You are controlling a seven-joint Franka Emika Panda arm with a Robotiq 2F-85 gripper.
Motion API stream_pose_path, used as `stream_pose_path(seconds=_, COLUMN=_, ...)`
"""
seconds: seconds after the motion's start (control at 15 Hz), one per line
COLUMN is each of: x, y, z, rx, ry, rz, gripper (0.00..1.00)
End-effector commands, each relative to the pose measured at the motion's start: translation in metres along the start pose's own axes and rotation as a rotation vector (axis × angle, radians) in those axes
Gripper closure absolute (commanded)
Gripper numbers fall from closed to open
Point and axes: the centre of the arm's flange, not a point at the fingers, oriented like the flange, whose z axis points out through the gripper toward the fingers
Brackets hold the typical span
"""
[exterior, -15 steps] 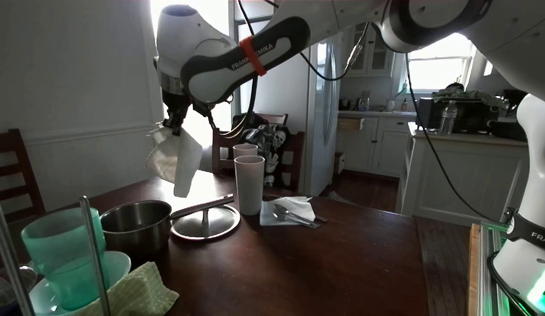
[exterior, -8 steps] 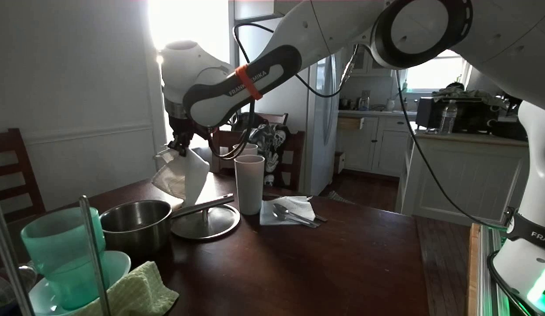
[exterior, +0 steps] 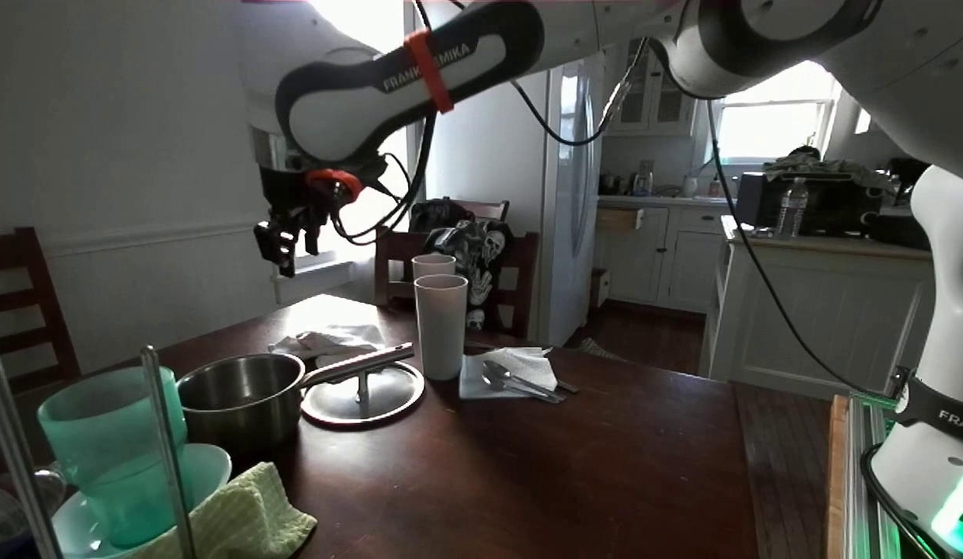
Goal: Remove the white towel from the pot and put it on the table
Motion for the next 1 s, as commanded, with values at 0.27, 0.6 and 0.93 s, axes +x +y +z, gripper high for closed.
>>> stream_pose_path(seconds=0.27, x=-0.077, y=-0.024, z=-0.107, rx=0.181, ry=-0.027, rz=0.020, gripper=0.00)
stream_pose_path(seconds=0.6, x=-0.112, y=-0.010, z=-0.143, rx=0.312, ry=-0.005, rz=-0.127, gripper=0.00)
stream_pose_path(seconds=0.93, x=-0.068, y=-0.019, z=-0.142, rx=0.267, ry=-0.004, rz=-0.115, gripper=0.00)
